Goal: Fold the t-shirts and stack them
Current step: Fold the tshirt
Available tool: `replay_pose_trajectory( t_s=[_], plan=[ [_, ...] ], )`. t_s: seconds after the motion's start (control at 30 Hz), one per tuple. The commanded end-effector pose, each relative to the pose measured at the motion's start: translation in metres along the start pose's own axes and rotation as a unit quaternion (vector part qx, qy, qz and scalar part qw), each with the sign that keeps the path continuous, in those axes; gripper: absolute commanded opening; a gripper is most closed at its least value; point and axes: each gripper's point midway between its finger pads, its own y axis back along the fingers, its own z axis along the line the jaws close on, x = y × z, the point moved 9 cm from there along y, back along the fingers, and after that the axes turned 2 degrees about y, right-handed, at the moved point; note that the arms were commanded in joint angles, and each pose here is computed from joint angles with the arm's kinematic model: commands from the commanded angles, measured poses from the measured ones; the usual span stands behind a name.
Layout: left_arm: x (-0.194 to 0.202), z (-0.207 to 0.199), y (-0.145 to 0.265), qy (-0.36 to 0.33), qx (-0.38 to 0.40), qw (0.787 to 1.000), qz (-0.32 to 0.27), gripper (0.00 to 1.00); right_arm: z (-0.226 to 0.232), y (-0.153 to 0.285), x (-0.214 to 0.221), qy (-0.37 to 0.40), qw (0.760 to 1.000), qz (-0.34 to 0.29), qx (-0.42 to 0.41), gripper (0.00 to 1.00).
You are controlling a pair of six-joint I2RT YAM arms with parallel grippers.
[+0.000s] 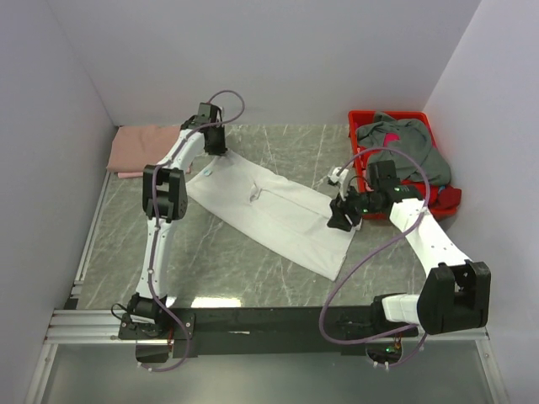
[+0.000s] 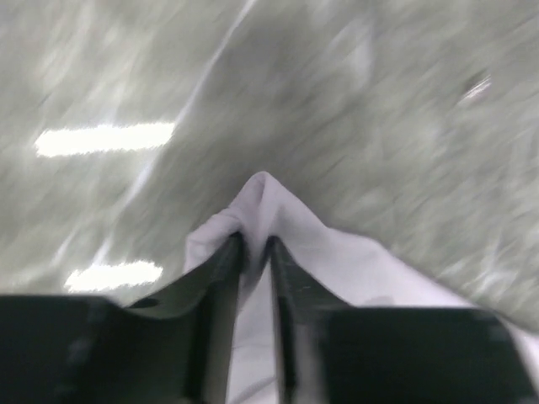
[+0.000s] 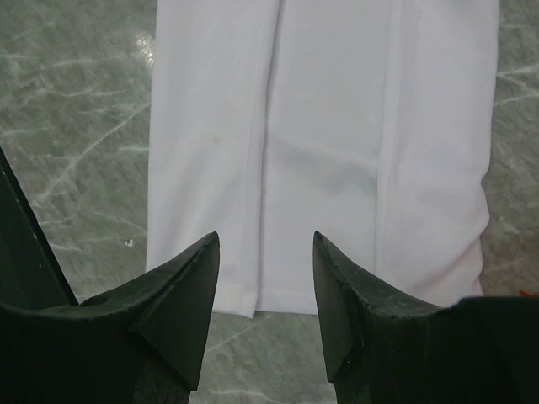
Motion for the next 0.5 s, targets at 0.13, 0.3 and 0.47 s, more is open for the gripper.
replay_pose_trajectory(
  t_s=[0.13, 0.3, 0.47],
  plan=[
    [-0.059, -0.058, 0.020, 0.032, 0.130, 0.980, -0.148, 0.47, 0.033, -0.045, -0.015, 0.150, 0.986, 0.075, 0.004, 0.56],
    [-0.119, -0.062, 0.143, 0.027, 0.093, 0.950, -0.296, 0.75, 0.071, -0.092, -0.040, 0.183, 0.978, 0.092, 0.024, 0.57],
    [-0.126, -0.013, 0.249, 0.073, 0.023, 0.921, -0.382, 0.96, 0.091, -0.152, -0.054, 0.168, 0.974, 0.130, 0.080, 0.59]
  ],
)
